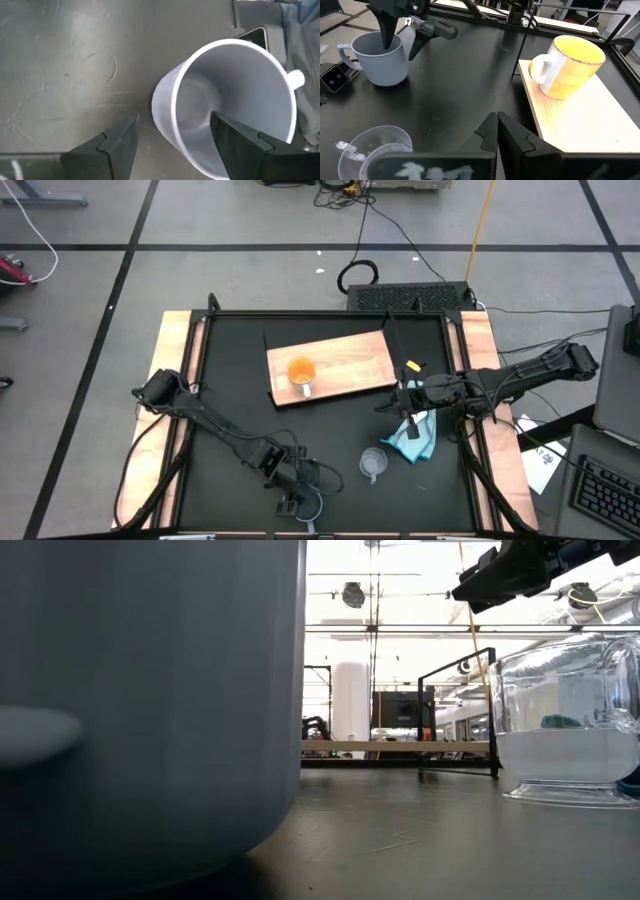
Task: Stack small to large cups/mugs on shelf
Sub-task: Put the light blue mug on the shelf
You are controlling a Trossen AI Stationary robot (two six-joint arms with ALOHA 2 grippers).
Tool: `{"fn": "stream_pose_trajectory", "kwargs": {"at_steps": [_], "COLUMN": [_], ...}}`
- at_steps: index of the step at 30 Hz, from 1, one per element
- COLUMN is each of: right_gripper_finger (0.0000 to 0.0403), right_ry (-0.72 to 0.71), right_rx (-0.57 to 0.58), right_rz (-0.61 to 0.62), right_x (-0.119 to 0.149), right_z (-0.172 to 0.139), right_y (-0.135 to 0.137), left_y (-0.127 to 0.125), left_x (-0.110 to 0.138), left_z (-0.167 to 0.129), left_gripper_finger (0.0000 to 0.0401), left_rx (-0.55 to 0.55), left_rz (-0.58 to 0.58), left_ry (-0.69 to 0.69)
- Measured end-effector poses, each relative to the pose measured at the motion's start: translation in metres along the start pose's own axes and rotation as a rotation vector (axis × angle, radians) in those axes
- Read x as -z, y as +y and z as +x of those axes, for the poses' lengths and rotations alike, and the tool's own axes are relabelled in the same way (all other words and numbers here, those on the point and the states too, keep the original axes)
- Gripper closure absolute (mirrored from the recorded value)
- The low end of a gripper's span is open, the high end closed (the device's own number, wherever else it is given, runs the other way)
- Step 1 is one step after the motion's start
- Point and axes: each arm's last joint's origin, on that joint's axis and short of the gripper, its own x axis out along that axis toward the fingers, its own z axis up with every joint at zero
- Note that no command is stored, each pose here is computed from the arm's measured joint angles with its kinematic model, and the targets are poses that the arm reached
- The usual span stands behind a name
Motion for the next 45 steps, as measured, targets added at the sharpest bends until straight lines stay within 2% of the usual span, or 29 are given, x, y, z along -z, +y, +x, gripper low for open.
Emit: {"fn": "stream_pose_trajectory", "kwargs": {"at_steps": [5, 8, 25, 31, 34, 45], "right_gripper_finger": [0.0403, 0.0403, 0.0403, 0.0403, 0.0403, 0.0403], "right_ry": [-0.002, -0.002, -0.002, -0.002, -0.001, -0.002], "right_rx": [0.000, 0.000, 0.000, 0.000, 0.000, 0.000], "right_rz": [-0.001, -0.002, -0.002, -0.002, -0.002, -0.002], "right_x": [0.000, 0.000, 0.000, 0.000, 0.000, 0.000], "right_z": [0.000, 0.000, 0.000, 0.000, 0.000, 0.000], "right_y": [0.000, 0.000, 0.000, 0.000, 0.000, 0.000], "left_y": [0.000, 0.001, 0.001, 0.001, 0.002, 0.003], "left_x": [0.000, -0.001, -0.002, -0.001, -0.001, 0.000], "left_z": [0.000, 0.000, 0.000, 0.000, -0.010, -0.096], "left_gripper_finger": [0.0156, 0.0172, 0.0390, 0.0393, 0.0394, 0.0397], "left_rx": [-0.001, -0.010, -0.012, -0.024, -0.056, -0.235], "left_rz": [0.015, 0.018, 0.018, 0.049, 0.071, 0.216], "left_ry": [-0.004, -0.009, -0.021, -0.017, -0.024, -0.222]}}
